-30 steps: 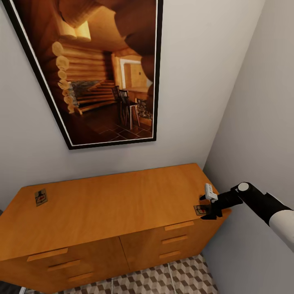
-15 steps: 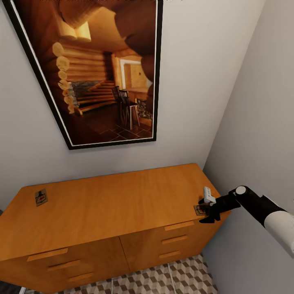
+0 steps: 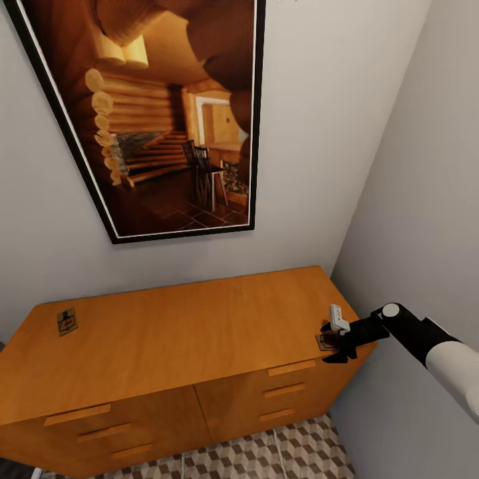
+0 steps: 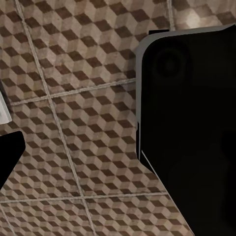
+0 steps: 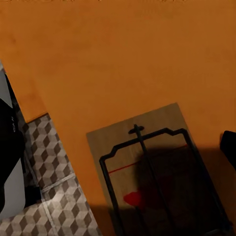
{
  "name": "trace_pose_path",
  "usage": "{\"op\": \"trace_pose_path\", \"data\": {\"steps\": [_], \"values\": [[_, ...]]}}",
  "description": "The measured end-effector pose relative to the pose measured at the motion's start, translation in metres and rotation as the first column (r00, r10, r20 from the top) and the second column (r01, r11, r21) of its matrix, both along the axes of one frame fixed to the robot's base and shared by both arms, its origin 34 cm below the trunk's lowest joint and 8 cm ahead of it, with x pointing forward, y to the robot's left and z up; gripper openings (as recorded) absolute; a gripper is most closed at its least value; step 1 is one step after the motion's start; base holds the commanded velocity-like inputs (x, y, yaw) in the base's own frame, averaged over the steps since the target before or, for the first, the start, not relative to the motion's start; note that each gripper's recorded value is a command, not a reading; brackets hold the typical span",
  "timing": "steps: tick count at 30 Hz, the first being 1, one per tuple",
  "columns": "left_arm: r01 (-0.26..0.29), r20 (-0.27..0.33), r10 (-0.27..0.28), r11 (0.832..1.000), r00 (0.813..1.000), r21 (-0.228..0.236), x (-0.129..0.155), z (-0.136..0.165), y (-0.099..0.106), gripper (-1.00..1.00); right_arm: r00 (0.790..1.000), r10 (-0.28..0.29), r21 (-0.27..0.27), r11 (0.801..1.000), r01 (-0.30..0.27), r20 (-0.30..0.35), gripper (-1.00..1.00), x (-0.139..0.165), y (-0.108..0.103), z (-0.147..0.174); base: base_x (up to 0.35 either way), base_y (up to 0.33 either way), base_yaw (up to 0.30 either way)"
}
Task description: Take the four mousetraps from the cabinet in the bathroom and place them on the bathroom floor. Make sure all four end up on the same floor surface, and ensure that at least two of them are either under or directly next to the same bathroom sink.
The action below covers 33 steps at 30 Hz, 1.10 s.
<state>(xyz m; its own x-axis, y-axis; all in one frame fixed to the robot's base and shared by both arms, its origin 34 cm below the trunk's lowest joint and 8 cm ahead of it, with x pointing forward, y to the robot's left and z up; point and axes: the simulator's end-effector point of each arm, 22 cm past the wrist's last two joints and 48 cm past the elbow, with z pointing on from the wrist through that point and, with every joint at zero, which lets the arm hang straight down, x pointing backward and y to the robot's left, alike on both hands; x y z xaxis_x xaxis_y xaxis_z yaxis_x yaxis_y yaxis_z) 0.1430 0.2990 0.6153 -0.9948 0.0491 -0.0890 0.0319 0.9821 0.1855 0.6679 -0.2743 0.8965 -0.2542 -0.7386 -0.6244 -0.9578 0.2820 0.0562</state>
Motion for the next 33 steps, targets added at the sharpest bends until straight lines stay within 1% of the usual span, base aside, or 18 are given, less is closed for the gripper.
{"op": "trace_pose_path", "data": {"steps": [33], "values": [[0.000,0.000,0.000,1.000,1.000,0.000,0.0000,0.0000,0.0000,1.00,1.000,-0.003,0.005,1.000,0.003,0.000,1.00,0.0000,0.0000,0.0000,0.000,0.000,0.000]]}}
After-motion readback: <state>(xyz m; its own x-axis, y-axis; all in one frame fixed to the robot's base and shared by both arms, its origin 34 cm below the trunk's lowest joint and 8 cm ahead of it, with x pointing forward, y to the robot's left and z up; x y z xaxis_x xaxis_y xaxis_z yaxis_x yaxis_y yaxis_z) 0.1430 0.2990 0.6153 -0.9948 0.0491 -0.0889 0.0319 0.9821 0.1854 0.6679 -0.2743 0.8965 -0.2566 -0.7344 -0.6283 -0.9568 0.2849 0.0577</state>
